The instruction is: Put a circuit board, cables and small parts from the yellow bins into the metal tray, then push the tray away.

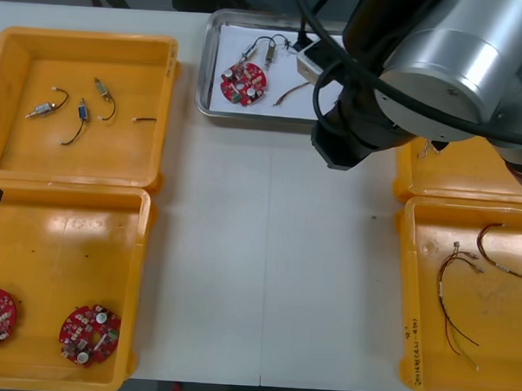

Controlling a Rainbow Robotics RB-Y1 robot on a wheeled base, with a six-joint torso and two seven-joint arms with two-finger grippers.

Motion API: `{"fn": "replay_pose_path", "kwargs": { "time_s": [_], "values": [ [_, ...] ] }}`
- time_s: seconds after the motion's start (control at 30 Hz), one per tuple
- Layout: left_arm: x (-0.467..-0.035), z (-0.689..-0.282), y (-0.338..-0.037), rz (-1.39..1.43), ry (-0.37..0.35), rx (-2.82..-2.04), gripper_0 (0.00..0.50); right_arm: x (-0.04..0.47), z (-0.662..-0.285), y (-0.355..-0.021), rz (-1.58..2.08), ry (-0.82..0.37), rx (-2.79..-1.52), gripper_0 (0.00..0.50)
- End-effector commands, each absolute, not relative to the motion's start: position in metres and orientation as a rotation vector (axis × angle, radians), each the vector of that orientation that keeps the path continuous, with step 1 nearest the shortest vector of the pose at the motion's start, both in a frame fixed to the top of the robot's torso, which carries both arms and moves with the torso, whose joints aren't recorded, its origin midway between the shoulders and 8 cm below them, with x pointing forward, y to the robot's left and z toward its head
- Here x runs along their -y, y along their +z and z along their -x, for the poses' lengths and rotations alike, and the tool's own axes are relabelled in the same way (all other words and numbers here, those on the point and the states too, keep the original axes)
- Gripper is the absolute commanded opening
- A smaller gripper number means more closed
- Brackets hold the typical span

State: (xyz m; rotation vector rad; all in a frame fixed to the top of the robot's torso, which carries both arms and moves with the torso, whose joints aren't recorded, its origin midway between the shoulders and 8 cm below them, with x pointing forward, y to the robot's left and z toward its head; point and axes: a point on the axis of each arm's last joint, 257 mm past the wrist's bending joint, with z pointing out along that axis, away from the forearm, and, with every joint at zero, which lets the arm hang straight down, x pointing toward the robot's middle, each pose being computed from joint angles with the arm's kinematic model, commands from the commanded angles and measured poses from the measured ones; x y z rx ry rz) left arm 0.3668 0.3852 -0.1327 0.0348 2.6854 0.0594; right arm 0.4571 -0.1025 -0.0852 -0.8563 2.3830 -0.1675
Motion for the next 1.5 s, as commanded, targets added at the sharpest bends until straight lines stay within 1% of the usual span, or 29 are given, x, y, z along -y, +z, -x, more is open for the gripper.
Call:
{"fn": "replay_pose_path", "kwargs": {
  "time_s": [0.03,0.1,0.17,0.2,0.23,0.33,0.43,0.67,0.83,0.93,1.07,1.27,1.43,1.5],
  "values": [
    [-0.388,-0.364,-0.128,-0.126,0.093,-2.664,0.500,0.135,-0.455,-0.071,0.617,-0.049,-2.448,0.500],
    [-0.388,-0.364,-0.128,-0.126,0.093,-2.664,0.500,0.146,-0.453,-0.068,0.536,-0.003,-2.474,0.500],
    [-0.388,-0.364,-0.128,-0.126,0.093,-2.664,0.500,0.168,-0.447,-0.067,0.424,0.050,-2.511,0.500],
    [-0.388,-0.364,-0.128,-0.126,0.093,-2.664,0.500,0.168,-0.447,-0.067,0.424,0.050,-2.511,0.500],
    [-0.388,-0.364,-0.128,-0.126,0.093,-2.664,0.500,0.181,-0.445,-0.063,0.355,0.087,-2.521,0.500],
    [-0.388,-0.364,-0.128,-0.126,0.093,-2.664,0.500,0.202,-0.441,-0.056,0.275,0.145,-2.524,0.500],
    [-0.388,-0.364,-0.128,-0.126,0.093,-2.664,0.500,0.224,-0.438,-0.047,0.213,0.170,-2.511,0.500],
    [-0.388,-0.364,-0.128,-0.126,0.093,-2.664,0.500,0.279,-0.426,-0.044,0.085,0.112,-2.479,0.500],
    [-0.388,-0.364,-0.128,-0.126,0.093,-2.664,0.500,0.312,-0.418,-0.045,-0.020,0.117,-2.464,0.500],
    [-0.388,-0.364,-0.128,-0.126,0.093,-2.664,0.500,0.335,-0.410,-0.053,-0.070,0.091,-2.479,0.500],
    [-0.388,-0.364,-0.128,-0.126,0.093,-2.664,0.500,0.371,-0.399,-0.065,-0.075,-0.001,-2.498,0.500],
    [-0.388,-0.364,-0.128,-0.126,0.093,-2.664,0.500,0.402,-0.383,-0.088,-0.119,-0.088,-2.541,0.500],
    [-0.388,-0.364,-0.128,-0.126,0.093,-2.664,0.500,0.414,-0.370,-0.106,-0.161,-0.104,-2.583,0.500],
    [-0.388,-0.364,-0.128,-0.126,0.093,-2.664,0.500,0.415,-0.365,-0.115,-0.177,-0.081,-2.609,0.500]
  ]
}}
